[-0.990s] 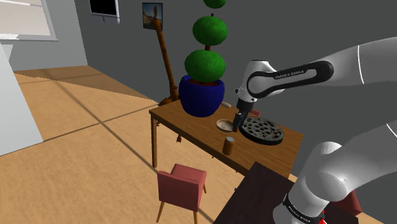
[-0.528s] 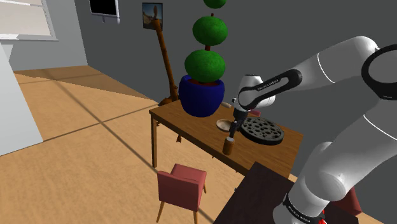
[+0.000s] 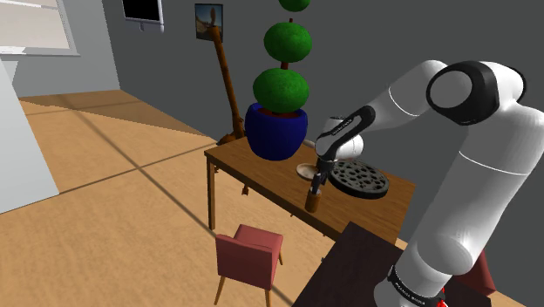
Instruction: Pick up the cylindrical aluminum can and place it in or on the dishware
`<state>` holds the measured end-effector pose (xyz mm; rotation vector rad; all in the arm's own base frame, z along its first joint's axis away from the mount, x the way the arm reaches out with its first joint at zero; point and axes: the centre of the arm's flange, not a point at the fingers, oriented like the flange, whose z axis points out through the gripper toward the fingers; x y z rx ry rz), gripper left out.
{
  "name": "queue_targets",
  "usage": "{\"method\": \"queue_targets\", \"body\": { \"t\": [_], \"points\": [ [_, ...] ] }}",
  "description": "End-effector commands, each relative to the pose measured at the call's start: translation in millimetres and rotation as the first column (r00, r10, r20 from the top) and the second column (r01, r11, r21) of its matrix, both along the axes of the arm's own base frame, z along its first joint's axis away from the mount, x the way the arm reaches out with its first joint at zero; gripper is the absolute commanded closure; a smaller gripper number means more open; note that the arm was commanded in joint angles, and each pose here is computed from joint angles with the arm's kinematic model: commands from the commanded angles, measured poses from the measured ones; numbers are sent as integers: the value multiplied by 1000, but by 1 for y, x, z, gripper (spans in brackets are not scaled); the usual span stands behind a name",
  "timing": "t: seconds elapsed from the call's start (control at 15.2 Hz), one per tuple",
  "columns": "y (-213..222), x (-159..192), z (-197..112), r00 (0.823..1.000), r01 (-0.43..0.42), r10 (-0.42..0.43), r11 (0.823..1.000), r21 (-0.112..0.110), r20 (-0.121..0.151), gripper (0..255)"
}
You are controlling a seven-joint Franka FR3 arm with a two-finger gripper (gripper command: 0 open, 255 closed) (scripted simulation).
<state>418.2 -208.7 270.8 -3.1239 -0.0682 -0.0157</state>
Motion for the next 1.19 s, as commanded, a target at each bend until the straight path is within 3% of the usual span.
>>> {"method": "queue_targets", "body": {
  "t": [0.0, 0.4, 0.92, 0.99, 1.12],
  "points": [
    [-3, 1, -13, 1000, 1, -1, 1000, -3, 0, 0],
    [-3, 1, -47, 1000, 1, -1, 1000, -3, 0, 0],
    [-3, 1, -47, 1000, 1, -1, 1000, -3, 0, 0],
    [-3, 1, -47, 1000, 1, -1, 1000, -3, 0, 255],
    [-3, 1, -47, 1000, 1, -1, 1000, -3, 0, 255]
  ]
}}
